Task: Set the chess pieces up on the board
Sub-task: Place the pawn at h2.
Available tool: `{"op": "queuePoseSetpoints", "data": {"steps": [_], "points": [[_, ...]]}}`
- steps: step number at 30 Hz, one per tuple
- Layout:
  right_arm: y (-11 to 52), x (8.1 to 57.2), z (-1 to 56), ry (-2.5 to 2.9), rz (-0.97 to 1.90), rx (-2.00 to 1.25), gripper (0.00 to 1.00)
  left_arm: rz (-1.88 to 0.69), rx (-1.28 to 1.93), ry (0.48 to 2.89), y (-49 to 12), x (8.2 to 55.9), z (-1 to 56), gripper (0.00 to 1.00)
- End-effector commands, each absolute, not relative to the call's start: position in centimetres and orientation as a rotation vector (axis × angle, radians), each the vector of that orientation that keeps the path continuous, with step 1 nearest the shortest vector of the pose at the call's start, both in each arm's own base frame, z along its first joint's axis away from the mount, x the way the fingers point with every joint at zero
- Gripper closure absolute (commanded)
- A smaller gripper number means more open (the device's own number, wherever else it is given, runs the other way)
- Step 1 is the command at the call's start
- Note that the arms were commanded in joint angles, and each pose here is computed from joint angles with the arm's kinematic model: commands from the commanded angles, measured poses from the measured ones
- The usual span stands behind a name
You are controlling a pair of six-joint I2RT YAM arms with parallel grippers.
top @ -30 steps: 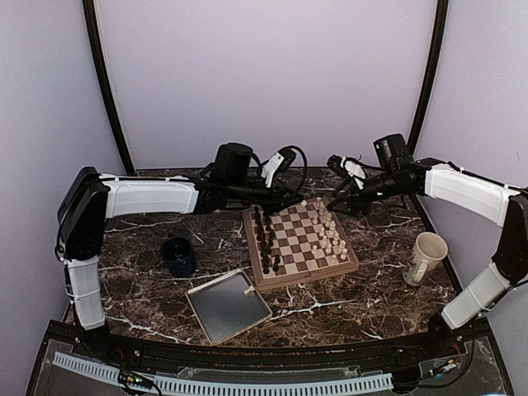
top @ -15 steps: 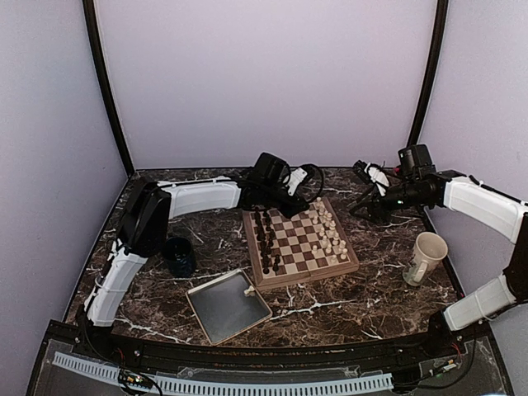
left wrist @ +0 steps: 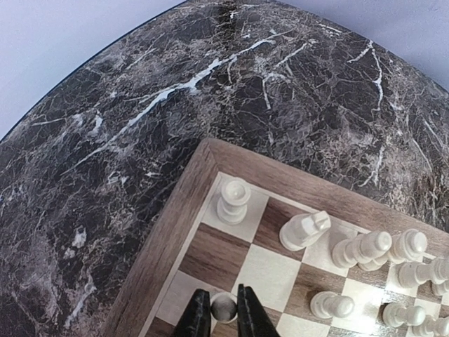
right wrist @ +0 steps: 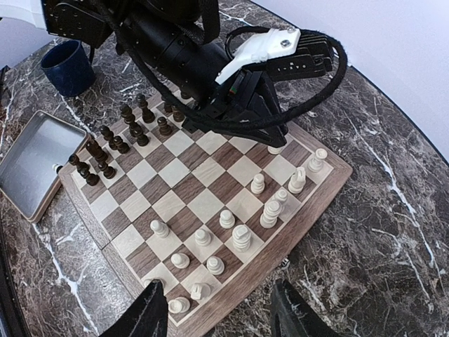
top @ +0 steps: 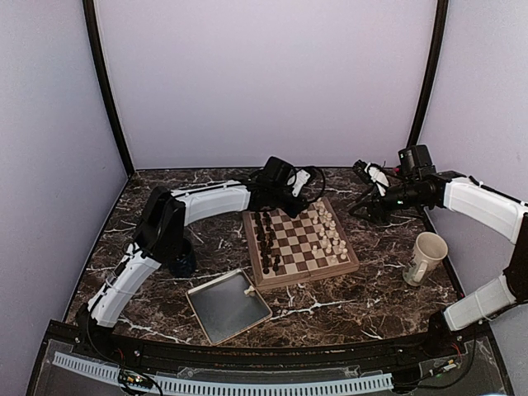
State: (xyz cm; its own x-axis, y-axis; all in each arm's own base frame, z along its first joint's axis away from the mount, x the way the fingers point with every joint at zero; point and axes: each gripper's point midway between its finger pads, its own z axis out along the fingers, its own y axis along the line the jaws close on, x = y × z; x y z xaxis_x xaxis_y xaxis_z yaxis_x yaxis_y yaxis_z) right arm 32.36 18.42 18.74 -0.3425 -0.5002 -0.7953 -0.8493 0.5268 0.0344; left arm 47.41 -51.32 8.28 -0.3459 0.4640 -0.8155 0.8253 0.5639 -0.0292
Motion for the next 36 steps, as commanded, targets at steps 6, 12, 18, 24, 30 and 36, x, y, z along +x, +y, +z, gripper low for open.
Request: {"op": "queuePoseSetpoints", "data": {"steps": [6,12,18,24,30,36], "points": [[18.7,32.1,18.4,1.996,0.622,-1.101,0.49,-0.557,1.014,1.95,-52.1,48.5,8.7,0.83],[18.8,32.1,18.2,2.001,0.635,-1.106,0.5,-0.563,0.998,1.935,-52.3,48.9,8.7,0.83],[18.9,32.1,18.0,2.004,0.643,-1.112,0.5,-0.586,0.969,1.925,-52.6,49.4,8.5,0.82],[18.9,32.0,17.8,2.007,0.649,-1.114,0.5,-0.608,0.937,1.912,-52.8,50.0,8.7,0.83],[19.0,32.0,17.7,2.009,0.653,-1.119,0.5,-0.619,0.929,1.893,-53.0,50.3,8.8,0.84],[19.0,32.0,17.4,2.015,0.659,-1.122,0.5,-0.644,0.922,1.882,-53.3,50.3,8.9,0.86]]}}
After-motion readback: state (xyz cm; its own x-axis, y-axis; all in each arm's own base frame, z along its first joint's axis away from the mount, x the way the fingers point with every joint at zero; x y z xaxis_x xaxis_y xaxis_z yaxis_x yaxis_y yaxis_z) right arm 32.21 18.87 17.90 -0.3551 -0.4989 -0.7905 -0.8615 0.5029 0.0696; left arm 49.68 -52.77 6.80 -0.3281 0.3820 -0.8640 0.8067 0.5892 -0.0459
